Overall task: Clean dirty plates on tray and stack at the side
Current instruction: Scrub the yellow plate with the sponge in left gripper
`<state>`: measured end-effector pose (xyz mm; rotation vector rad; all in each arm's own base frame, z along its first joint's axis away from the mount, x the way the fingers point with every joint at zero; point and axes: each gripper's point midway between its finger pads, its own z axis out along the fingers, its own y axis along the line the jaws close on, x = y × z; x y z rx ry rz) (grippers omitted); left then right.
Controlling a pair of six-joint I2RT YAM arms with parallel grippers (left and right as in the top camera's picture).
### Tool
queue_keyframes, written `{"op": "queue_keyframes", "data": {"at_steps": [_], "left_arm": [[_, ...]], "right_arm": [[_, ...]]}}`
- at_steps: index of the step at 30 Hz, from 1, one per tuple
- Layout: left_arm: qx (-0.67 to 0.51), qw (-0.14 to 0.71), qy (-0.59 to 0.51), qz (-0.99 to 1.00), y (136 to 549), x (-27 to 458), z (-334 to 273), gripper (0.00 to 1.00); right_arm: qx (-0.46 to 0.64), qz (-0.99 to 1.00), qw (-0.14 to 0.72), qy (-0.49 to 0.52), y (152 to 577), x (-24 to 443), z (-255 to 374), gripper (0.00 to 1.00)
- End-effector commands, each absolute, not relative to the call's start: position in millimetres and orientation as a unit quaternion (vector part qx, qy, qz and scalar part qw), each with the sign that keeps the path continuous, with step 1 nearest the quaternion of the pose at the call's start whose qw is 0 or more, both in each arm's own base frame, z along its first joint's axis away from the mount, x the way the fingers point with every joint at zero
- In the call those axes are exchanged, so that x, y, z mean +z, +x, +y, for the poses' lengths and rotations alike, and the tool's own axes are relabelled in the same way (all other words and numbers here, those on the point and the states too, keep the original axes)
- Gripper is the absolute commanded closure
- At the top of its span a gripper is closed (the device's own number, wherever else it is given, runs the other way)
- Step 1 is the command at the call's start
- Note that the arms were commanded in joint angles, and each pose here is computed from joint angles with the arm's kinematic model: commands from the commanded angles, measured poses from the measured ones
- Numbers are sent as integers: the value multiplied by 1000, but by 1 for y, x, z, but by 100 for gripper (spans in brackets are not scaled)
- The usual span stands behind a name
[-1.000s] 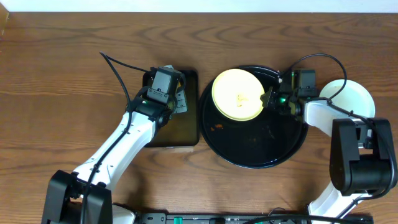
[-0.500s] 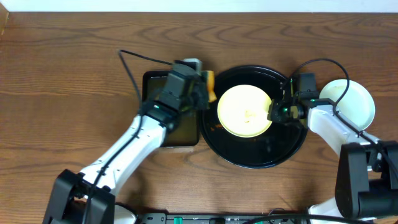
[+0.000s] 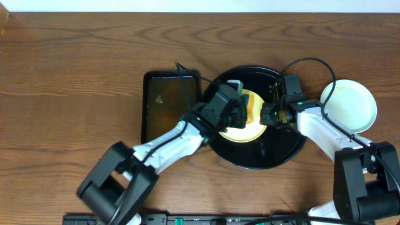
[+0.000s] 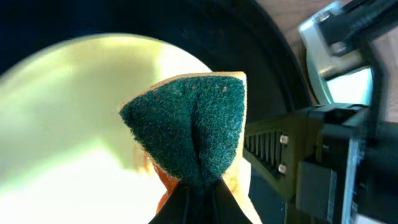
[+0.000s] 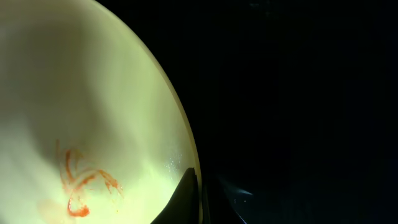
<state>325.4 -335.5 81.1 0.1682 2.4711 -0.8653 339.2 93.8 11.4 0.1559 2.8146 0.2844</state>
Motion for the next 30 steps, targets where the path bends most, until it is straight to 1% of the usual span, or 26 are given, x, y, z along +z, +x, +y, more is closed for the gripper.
{"op": "queue_keyframes", "data": {"at_steps": [1,12,15,18,22,27,30], "left_arm": [[-344,209,15,916,316,63,-347,92],[-350,194,22,916,311,32,-364,92],[-318,199,8,927,317,13,-354,92],[-299,208,-3,931,325,4,-344,92],[-280,204,-25,938,338,-1,-320,92],[-244,194,-6,950,342,-7,-290,93],[-241,200,13,950,343,5,-285,93]], "right_arm": [[87,982,161,52,340,13,91,99],[87,982,157,52,338,13,91,99],[86,983,155,52,337,12,91,99],[85,983,153,52,336,12,91,99],[84,984,150,52,335,12,90,99],[79,984,153,53,336,11,88,99],[73,984,154,54,336,11,86,99]]}}
